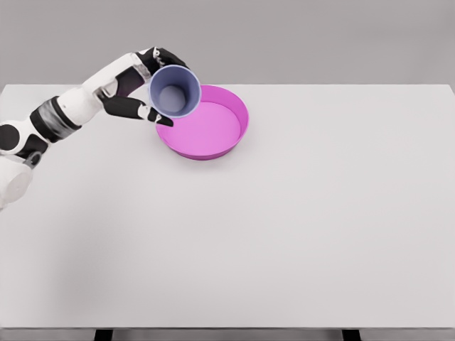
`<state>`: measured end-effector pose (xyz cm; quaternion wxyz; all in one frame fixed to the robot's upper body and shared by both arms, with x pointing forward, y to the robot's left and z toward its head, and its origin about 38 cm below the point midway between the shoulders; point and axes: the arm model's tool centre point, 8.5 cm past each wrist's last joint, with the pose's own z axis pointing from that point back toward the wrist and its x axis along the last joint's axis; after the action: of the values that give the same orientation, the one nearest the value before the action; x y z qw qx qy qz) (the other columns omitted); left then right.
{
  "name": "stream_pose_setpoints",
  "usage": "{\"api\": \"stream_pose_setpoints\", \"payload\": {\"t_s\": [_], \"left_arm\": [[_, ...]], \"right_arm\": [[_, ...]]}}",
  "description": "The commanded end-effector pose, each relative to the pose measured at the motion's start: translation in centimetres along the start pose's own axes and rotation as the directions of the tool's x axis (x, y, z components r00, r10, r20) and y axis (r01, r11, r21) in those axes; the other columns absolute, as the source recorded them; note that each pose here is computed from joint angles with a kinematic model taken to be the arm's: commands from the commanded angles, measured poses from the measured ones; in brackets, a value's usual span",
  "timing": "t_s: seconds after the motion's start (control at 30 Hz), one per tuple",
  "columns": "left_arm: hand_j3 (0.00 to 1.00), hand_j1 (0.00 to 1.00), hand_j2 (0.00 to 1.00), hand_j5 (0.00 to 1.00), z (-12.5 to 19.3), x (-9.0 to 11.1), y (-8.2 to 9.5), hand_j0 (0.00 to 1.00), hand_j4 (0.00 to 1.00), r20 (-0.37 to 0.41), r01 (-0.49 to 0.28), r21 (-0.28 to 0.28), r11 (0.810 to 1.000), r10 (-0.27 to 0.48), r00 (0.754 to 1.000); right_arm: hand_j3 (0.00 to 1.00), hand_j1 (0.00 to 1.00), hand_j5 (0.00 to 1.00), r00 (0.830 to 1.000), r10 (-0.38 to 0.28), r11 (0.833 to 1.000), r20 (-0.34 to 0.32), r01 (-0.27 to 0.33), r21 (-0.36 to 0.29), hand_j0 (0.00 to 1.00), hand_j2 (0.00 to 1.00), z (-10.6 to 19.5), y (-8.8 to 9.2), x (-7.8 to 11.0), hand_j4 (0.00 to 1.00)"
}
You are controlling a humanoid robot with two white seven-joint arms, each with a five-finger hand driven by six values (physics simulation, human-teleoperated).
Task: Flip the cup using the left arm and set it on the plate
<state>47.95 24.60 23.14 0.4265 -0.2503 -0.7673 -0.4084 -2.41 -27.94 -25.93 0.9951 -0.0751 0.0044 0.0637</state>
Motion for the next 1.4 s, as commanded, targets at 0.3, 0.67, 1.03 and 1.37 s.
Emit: {"api": "stream_pose_setpoints", "payload": {"t_s": [0.3,0.67,1.03,1.37], "left_arm": [[0.52,0.52,0.52,0.52,-3.3,-7.2,-2.9,0.52,0.52,0.072,-0.326,0.221,0.919,0.317,0.946],[0.52,0.52,0.52,0.52,-1.2,-12.1,-3.3,0.52,0.52,-0.055,-0.444,0.362,0.82,0.494,0.868],[0.52,0.52,0.52,0.52,-1.6,-13.1,-3.0,0.52,0.52,-0.11,-0.469,0.392,0.792,0.546,0.83],[0.52,0.52,0.52,0.52,-1.6,-13.6,-2.9,0.52,0.52,-0.117,-0.471,0.413,0.779,0.559,0.821]], "right_arm": [[1.0,1.0,1.0,1.0,0.0,1.0,0.0,0.0,0.0,1.0,1.0,0.0,0.0,0.0,1.0],[1.0,1.0,1.0,1.0,0.0,1.0,0.0,0.0,0.0,1.0,1.0,0.0,0.0,0.0,1.0],[1.0,1.0,1.0,1.0,0.0,1.0,0.0,0.0,0.0,1.0,1.0,0.0,0.0,0.0,1.0],[1.0,1.0,1.0,1.0,0.0,1.0,0.0,0.0,0.0,1.0,1.0,0.0,0.0,0.0,1.0]]}}
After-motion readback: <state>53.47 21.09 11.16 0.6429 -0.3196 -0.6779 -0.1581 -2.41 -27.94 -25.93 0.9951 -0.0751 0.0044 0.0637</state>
